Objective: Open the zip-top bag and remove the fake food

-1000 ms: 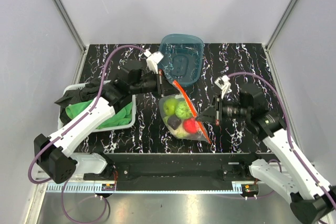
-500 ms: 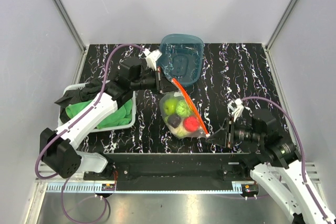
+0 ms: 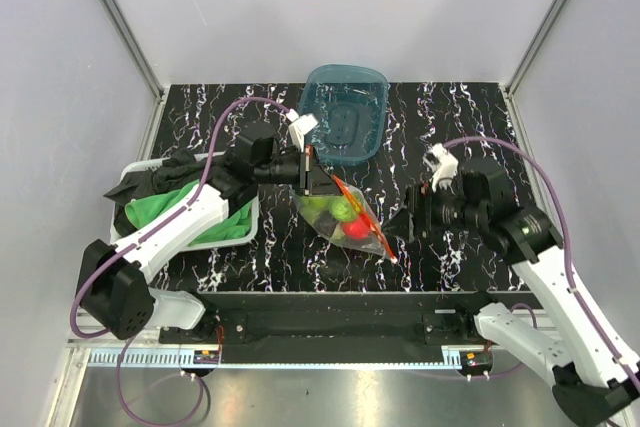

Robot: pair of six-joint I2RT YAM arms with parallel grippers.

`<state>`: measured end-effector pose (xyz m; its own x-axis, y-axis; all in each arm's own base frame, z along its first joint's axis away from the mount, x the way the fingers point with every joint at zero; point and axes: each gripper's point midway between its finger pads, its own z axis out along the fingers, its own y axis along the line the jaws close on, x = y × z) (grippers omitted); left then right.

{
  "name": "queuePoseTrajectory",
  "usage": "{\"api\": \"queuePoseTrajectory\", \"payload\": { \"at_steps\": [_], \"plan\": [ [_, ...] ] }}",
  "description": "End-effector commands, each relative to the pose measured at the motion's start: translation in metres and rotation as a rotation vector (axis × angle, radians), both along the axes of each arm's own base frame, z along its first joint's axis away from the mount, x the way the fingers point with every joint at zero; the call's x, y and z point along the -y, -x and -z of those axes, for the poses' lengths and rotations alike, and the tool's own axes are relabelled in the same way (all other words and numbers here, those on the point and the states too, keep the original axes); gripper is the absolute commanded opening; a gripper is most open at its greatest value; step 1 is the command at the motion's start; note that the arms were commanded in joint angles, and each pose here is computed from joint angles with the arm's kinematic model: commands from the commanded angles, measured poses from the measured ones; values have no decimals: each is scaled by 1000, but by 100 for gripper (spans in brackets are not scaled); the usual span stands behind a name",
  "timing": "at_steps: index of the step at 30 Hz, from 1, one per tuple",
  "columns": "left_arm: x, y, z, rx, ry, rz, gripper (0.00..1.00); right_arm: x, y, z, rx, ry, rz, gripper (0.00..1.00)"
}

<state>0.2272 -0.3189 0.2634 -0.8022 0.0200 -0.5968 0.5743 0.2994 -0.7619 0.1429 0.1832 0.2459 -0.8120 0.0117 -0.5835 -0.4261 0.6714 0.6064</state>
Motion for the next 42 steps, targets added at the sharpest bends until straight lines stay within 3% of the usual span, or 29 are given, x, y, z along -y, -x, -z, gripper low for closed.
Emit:
{"api": "queuePoseTrajectory", "payload": {
  "at_steps": [1, 4, 7, 23, 42],
  "plan": [
    [0, 13, -21, 98, 70, 79, 0, 5, -42, -12, 176, 136, -6, 78],
    [2, 12, -22, 83, 72, 79, 0, -10, -45, -1, 124, 118, -88, 65],
    [7, 12, -31, 103, 94, 98, 0, -22, -43, 7, 83, 64, -133, 63],
    [10, 11, -33, 81, 97, 99, 0, -36, -42, 23, 94, -16, -189, 61],
    [14, 9, -39, 57, 114, 84, 0, -41, -53, 52, 73, 28, -187, 53]
  ]
}}
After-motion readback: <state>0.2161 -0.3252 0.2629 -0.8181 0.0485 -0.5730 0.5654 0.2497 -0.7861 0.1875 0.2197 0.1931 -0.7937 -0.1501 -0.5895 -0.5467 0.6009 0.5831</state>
